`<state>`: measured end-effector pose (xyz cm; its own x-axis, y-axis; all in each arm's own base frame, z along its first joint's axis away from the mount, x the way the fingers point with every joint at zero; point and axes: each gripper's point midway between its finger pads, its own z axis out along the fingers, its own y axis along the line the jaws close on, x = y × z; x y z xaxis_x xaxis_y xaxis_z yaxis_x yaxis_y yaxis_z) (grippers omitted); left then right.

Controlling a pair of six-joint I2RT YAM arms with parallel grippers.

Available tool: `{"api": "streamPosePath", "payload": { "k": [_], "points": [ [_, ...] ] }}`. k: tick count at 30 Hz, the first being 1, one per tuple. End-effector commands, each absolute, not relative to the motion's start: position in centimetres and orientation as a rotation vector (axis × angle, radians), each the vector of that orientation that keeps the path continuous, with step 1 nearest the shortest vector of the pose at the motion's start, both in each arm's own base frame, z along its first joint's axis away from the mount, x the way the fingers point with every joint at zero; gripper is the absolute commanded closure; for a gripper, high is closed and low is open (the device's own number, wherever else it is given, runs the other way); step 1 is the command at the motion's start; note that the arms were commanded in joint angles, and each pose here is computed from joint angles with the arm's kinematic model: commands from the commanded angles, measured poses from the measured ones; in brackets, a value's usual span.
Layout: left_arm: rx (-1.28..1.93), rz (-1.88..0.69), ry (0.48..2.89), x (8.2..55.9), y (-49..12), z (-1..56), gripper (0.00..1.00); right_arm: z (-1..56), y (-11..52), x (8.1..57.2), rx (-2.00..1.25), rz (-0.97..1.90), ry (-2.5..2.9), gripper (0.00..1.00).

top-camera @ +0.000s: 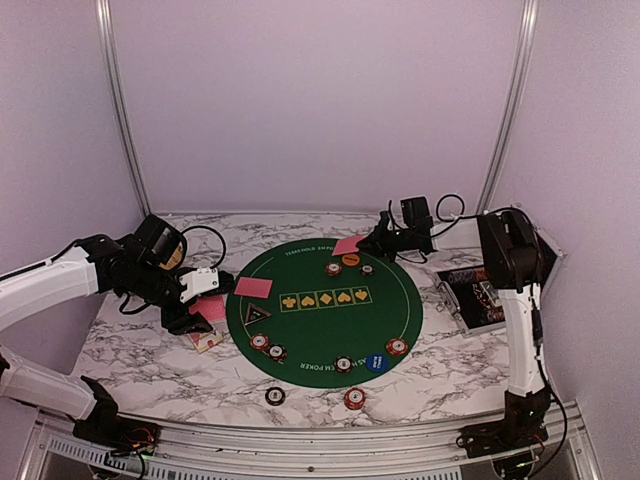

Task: Distribute texas hold em gaming equipment
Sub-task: Distribute the poker card in the big blind area, then pick up the poker card from the face-down deck piles.

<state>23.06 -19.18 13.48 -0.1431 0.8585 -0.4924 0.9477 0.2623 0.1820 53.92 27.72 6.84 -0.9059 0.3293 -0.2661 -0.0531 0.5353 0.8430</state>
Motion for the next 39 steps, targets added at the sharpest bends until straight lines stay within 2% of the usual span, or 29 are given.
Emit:
{"api": "streamPosePath", "payload": {
  "k": [1,6,12,14,18,21,25,32,36,39],
  "points": [
    [1.632,-0.263,2.045,22.9,-19.4,13.2,0.83,7.7,31.6,55.2,0.172,1.364,2.368,1.0],
    [1.626,-0.265,2.039,22.9,-19.5,13.5,0.84,6.6,34.0,56.1,0.178,1.379,2.391,1.0],
    [1.625,-0.262,2.037,22.7,-19.3,13.5,0.83,5.9,33.7,55.9,0.188,1.316,2.423,0.98],
    [1.624,-0.263,2.037,22.7,-19.3,13.4,0.84,6.1,33.4,55.7,0.187,1.292,2.43,0.91],
    [1.625,-0.267,2.038,22.8,-19.4,13.5,0.84,6.8,33.0,55.5,0.171,1.266,2.429,0.65],
    [1.621,-0.267,2.038,22.8,-19.4,13.6,0.84,8.6,32.9,55.5,0.147,1.256,2.399,0.54],
    [1.615,-0.266,2.037,22.8,-19.4,13.7,0.84,11.8,32.8,55.5,0.108,1.251,2.343,0.44],
    [1.595,-0.278,2.037,23.2,-19.7,14.3,0.84,18.9,33.7,53.1,-0.002,1.287,2.23,0.32],
    [1.58,-0.298,2.037,23.4,-20.2,14.8,0.84,21.2,35.9,47.8,-0.1,1.36,2.208,0.24],
    [1.574,-0.308,2.033,23.5,-20.4,15.1,0.84,20.0,38.1,42.4,-0.176,1.439,2.248,0.2]
  ]
}}
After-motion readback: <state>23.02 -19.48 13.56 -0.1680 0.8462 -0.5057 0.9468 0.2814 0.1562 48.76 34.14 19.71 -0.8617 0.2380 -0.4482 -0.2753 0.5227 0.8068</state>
